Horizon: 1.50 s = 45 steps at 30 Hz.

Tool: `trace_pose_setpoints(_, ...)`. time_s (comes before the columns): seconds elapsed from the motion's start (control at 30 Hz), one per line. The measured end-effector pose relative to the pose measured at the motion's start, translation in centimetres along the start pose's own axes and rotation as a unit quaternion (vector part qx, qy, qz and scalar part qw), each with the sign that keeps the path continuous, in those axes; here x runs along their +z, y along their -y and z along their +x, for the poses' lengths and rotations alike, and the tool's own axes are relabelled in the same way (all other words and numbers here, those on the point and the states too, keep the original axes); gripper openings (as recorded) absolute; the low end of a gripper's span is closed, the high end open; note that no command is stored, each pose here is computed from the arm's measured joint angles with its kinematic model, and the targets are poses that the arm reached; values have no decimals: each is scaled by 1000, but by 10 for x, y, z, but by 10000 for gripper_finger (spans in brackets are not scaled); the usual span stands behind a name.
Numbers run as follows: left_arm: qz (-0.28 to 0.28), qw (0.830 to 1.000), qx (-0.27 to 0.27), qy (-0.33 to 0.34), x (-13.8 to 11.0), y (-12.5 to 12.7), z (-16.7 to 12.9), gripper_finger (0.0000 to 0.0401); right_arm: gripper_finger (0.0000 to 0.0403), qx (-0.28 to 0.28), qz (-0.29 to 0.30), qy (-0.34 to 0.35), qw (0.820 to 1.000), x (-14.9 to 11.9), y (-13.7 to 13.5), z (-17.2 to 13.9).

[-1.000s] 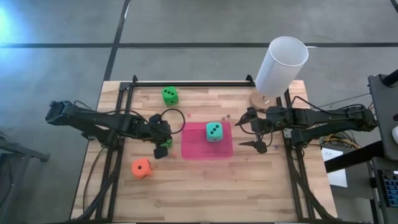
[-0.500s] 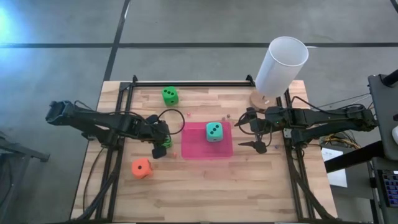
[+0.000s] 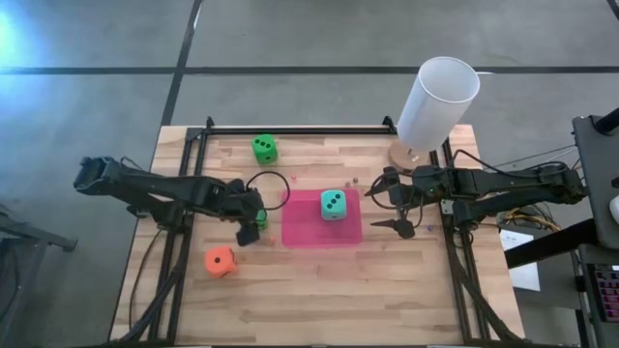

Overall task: Pick & Place Dice
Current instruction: Put the bottom large green die into the pink bin

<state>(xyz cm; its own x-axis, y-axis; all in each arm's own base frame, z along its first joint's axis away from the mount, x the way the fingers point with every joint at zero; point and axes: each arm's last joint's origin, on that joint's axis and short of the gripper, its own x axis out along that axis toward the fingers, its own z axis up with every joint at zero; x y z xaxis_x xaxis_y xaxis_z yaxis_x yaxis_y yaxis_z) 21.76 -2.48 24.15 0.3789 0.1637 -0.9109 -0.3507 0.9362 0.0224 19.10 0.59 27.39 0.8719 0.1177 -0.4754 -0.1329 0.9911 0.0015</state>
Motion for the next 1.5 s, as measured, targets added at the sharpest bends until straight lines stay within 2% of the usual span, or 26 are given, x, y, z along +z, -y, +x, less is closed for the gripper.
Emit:
trace_pose_setpoints(0.1, -1, 1000, 6, -9, -3, -2, 6, 382, 400, 0, 1, 0, 1000, 0, 0, 0)
trace_pose_setpoints(0.17, -2, 1000, 9, -14, -6, -3, 11, 395, 400, 0, 0, 0, 1000, 0, 0, 0)
trace_pose_setpoints(0.6, -5, 999, 9, -32, -20, -7, 30, 396, 400, 0, 1, 0, 1000, 0, 0, 0)
trace_pose_setpoints(0.93, -14, 999, 12, -34, -20, -9, 31, 399, 400, 0, 1, 0, 1000, 0, 0, 0)
trace_pose_setpoints(1.23, -31, 999, 32, -29, -23, -15, 45, 399, 400, 0, 1, 0, 1000, 0, 0, 0)
trace_pose_setpoints(1.5, -32, 999, 5, -24, -16, -12, 39, 399, 400, 0, 0, 0, 1000, 0, 0, 0)
